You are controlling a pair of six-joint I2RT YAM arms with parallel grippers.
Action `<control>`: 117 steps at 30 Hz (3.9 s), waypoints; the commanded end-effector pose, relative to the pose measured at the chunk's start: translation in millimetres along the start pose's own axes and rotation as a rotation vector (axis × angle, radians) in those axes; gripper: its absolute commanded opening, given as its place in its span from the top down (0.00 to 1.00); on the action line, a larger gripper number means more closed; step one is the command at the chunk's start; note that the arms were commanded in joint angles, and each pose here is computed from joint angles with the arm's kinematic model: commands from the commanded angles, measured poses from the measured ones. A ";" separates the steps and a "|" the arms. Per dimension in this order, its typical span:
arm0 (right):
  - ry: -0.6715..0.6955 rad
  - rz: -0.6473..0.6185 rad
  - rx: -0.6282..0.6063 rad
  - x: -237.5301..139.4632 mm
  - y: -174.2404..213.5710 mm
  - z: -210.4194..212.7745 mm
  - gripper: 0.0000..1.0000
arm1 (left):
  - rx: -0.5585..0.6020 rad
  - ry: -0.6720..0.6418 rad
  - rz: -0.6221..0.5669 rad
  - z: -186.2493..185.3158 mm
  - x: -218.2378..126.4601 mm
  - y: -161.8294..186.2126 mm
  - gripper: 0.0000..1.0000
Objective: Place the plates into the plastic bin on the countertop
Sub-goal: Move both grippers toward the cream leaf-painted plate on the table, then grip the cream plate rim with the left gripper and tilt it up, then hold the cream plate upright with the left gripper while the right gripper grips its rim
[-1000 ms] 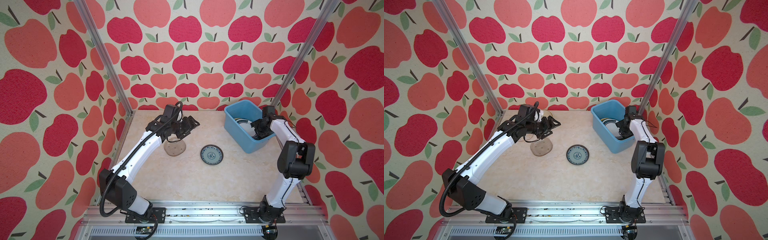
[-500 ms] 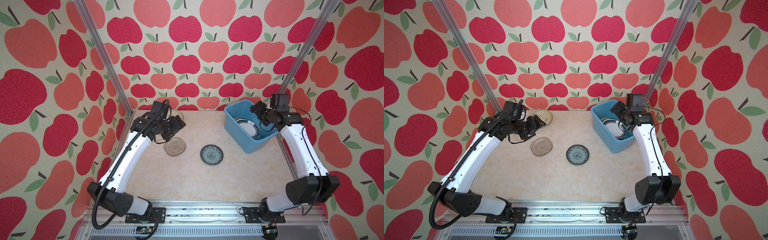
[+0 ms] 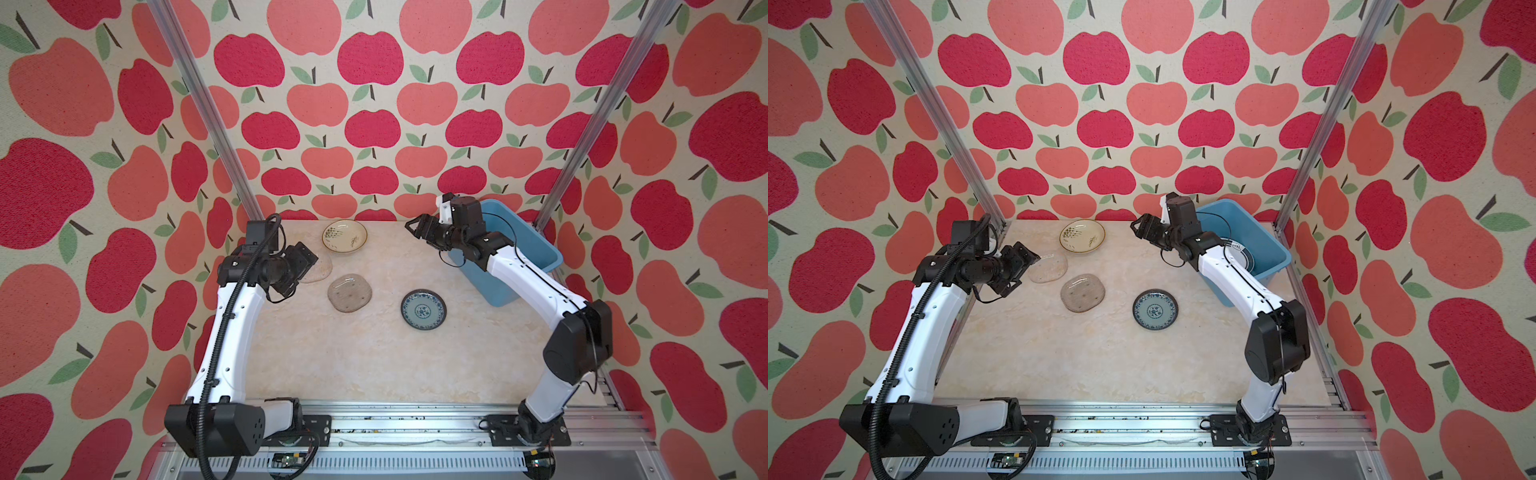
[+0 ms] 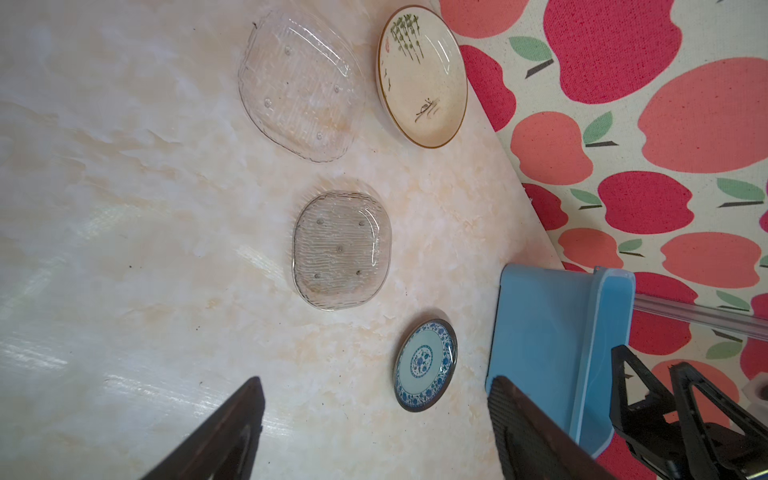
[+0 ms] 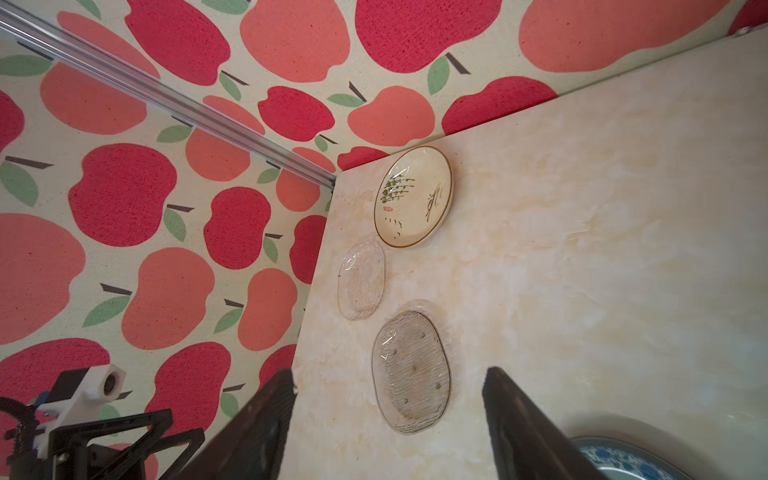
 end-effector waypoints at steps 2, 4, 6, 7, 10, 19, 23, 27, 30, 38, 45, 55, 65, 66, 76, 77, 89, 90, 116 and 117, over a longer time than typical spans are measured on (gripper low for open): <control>-0.052 0.042 0.024 55.1 4.1 7.2 0.27 | 0.042 0.056 -0.043 0.9 20.5 -34.3 0.14; -0.058 0.083 0.032 83.1 11.8 3.3 0.28 | 0.048 0.056 -0.042 6.3 36.0 -48.5 0.14; -0.074 0.124 0.032 106.3 18.8 2.7 0.28 | 0.067 0.045 -0.033 11.9 54.3 -62.2 0.15; -0.075 0.147 0.037 118.5 23.1 -0.9 0.28 | 0.078 0.037 -0.022 15.1 66.1 -69.3 0.15; -0.071 0.182 0.053 146.1 31.3 -13.5 0.28 | 0.126 0.015 0.015 21.4 103.9 -88.0 0.17; -0.107 0.267 0.060 193.8 58.9 -44.6 0.30 | 0.288 0.048 0.080 14.5 211.1 -149.0 0.20; -0.106 0.289 0.072 201.3 69.0 -56.3 0.31 | 0.340 0.083 0.102 5.8 252.9 -159.3 0.22; -0.109 0.294 0.080 205.6 73.7 -62.2 0.31 | 0.376 0.103 0.138 -2.6 292.4 -156.2 0.25; -0.109 0.296 0.087 207.5 75.1 -64.8 0.32 | 0.411 0.097 0.152 -8.2 315.2 -148.9 0.27; -0.110 0.291 0.101 207.0 70.2 -69.2 0.33 | 0.450 0.063 0.181 -7.6 348.5 -125.1 0.36; -0.097 0.293 0.116 203.8 72.1 -77.8 0.34 | 0.449 0.032 0.207 -3.2 363.3 -110.1 0.57; -0.077 0.282 0.135 193.5 65.8 -87.2 0.35 | 0.390 0.024 0.201 -4.9 364.1 -104.6 0.87; -0.114 0.229 0.079 157.2 36.7 -50.1 0.35 | 0.306 0.112 0.123 -45.1 321.3 -115.6 1.00; -0.120 0.226 0.070 151.8 33.9 -43.8 0.35 | 0.307 0.123 0.107 -53.4 310.6 -118.2 1.00; -0.121 0.239 -0.091 66.0 28.7 21.4 0.34 | 0.343 0.105 0.068 -107.1 189.1 -95.1 1.00; -0.113 0.244 -0.110 54.3 29.9 25.1 0.33 | 0.346 0.099 0.068 -111.4 176.4 -87.8 1.00; -0.027 0.234 -0.151 -97.0 56.7 28.6 0.32 | 0.308 0.154 0.111 -142.4 41.5 40.7 1.00; -0.050 0.229 -0.158 -108.2 60.4 31.8 0.32 | 0.315 0.161 0.119 -145.2 33.8 53.5 1.00; 0.029 0.090 -0.131 -219.0 82.0 5.5 0.37 | 0.311 0.271 0.118 -154.8 -32.5 175.7 1.00; 0.043 0.071 -0.129 -223.5 77.1 2.3 0.37 | 0.313 0.271 0.117 -154.9 -32.7 175.5 1.00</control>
Point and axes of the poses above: each gripper's point midway between its finger pads, its own x axis out along the fingers, its own z axis along the line the jaws close on, y = z × x, the point moved 1 cm from there along -x, back along the fingers, and after that the axes turned 4 degrees about x, right-handed, at the moved point
